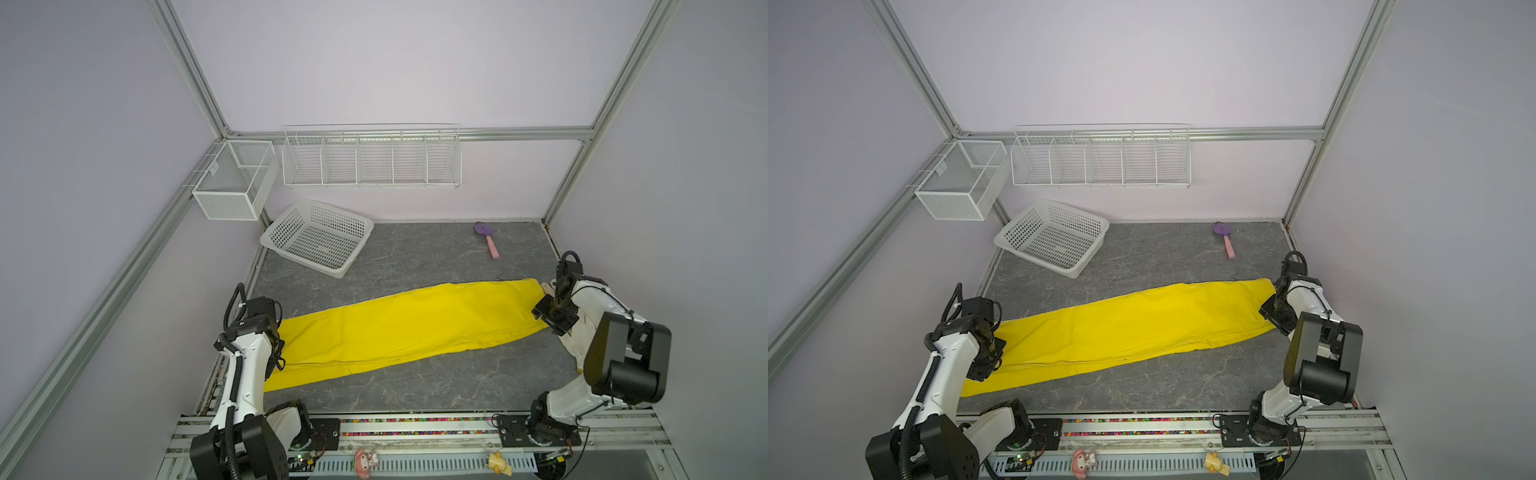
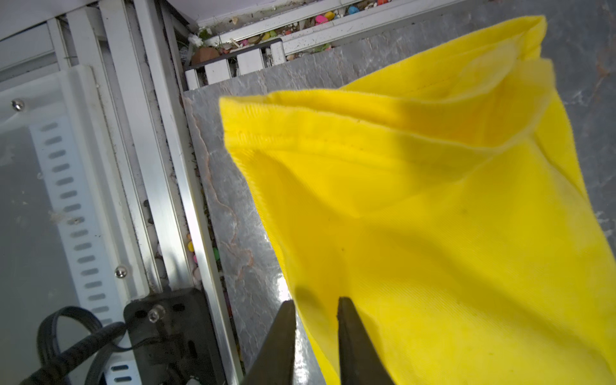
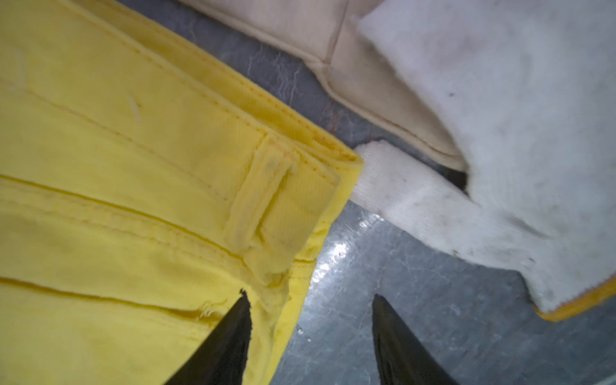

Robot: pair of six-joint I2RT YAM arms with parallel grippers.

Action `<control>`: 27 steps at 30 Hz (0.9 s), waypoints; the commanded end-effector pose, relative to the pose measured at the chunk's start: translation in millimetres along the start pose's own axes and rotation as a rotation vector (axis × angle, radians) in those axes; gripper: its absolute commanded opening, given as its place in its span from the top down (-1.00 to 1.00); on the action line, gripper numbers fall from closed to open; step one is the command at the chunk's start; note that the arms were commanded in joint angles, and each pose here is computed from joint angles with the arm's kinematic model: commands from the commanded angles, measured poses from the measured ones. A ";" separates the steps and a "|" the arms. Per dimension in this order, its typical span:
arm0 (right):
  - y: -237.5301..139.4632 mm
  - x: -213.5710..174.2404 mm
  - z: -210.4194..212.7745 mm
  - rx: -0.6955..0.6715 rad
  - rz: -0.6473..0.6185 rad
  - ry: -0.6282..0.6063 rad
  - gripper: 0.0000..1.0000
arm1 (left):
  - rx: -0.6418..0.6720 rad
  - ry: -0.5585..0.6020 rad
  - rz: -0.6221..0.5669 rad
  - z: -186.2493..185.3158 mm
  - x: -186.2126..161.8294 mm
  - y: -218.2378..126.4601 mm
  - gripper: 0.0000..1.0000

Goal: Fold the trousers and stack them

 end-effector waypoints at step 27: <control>46.1 -35.4 37.6 -0.036 0.102 -0.241 -0.31 | -0.071 0.154 0.152 -47.8 -26.4 50.1 -0.27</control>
Point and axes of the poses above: each gripper's point midway between its finger pads, its own y axis out along the fingers, its own z axis along the line the jaws close on, x = y × z, the point moved 3 cm from there along -y, back along the fingers, and after that the axes turned 11 degrees about -y, right-handed, at the moved point
